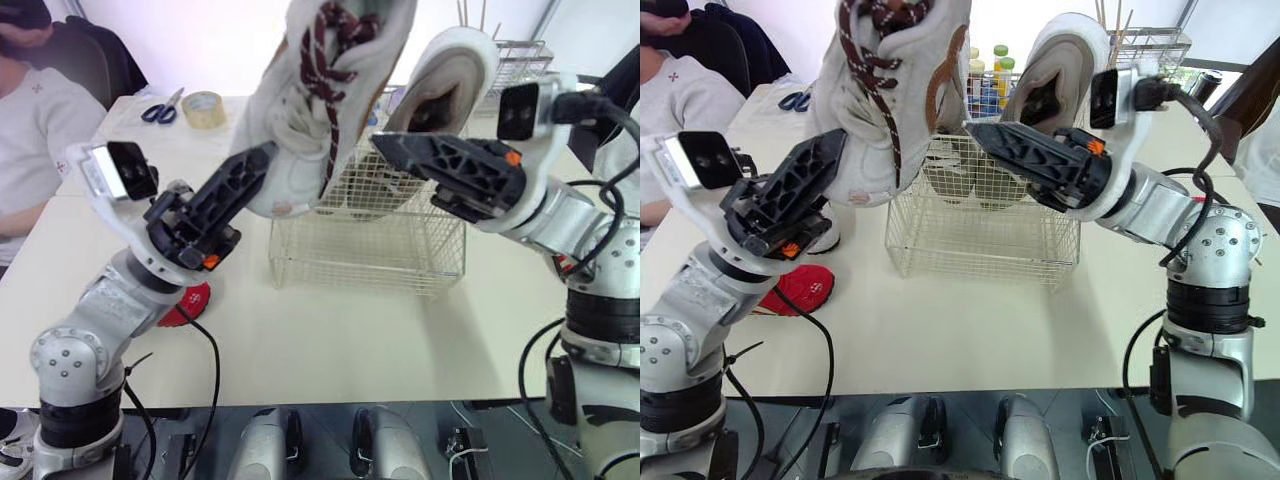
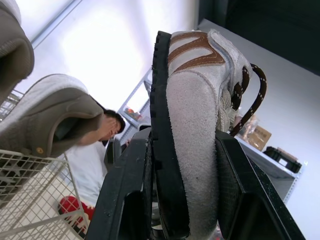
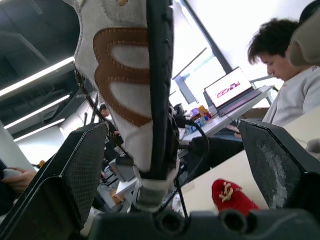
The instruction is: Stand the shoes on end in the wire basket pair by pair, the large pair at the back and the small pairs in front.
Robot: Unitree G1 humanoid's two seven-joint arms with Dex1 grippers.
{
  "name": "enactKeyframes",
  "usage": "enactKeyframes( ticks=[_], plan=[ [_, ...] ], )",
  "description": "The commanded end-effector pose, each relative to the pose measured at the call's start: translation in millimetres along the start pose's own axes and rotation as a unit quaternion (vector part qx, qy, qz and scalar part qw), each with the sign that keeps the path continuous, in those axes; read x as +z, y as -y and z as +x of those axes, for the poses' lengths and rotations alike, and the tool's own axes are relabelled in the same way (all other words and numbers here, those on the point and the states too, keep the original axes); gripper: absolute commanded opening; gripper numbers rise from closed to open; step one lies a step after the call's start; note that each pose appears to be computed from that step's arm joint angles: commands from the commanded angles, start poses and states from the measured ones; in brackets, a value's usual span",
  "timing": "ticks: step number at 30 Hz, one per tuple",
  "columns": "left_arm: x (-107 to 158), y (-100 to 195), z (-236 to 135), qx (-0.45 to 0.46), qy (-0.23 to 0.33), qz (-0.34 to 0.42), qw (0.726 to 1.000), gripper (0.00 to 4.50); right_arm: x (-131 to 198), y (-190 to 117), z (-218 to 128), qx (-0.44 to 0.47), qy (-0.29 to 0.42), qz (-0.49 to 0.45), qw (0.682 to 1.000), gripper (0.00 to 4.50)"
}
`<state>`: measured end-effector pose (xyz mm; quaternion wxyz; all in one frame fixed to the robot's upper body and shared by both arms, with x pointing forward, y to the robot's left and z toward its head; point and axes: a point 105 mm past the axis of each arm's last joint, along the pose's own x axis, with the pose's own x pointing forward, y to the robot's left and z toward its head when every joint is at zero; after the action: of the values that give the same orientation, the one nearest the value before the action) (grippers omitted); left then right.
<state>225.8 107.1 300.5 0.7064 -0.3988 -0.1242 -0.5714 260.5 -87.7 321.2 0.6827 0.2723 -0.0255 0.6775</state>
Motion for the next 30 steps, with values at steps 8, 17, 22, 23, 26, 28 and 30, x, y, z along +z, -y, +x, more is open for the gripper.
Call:
enactKeyframes(
  ticks=[8,17,22,23,26,28,30],
  plan=[
    [-6.2,-3.3,10.4,-0.025,0.008,0.017,1.0,1.51,4.7,-24.9,46.3,0.042,0.03,-0.009,0.999,4.46],
    [-6.6,-4.8,10.0,-0.025,0.009,0.019,0.999,1.51,4.3,-32.5,63.4,0.045,0.047,-0.015,0.998,2.26],
    [-9.1,-9.1,5.5,-0.006,-0.013,0.033,0.999,2.07,7.1,-38.9,64.3,0.051,0.024,-0.062,0.996,1.22],
    [-12.1,-12.4,2.2,0.01,-0.035,0.049,0.998,2.37,7.8,-38.9,63.3,0.044,0.006,-0.088,0.995,1.22],
    [-24.0,-24.1,-17.0,0.072,-0.135,0.113,0.982,3.33,18.7,-32.0,51.2,0.003,-0.055,-0.172,0.984,1.22],
    [-22.4,-20.9,-30.3,0.086,-0.178,0.13,0.972,3.33,27.7,-25.6,40.1,-0.026,-0.1,-0.218,0.97,1.22],
    [-16.7,-16.2,-40.7,0.097,-0.216,0.147,0.96,3.33,37.5,-19.2,31.1,-0.049,-0.138,-0.262,0.954,1.22]
  ],
)
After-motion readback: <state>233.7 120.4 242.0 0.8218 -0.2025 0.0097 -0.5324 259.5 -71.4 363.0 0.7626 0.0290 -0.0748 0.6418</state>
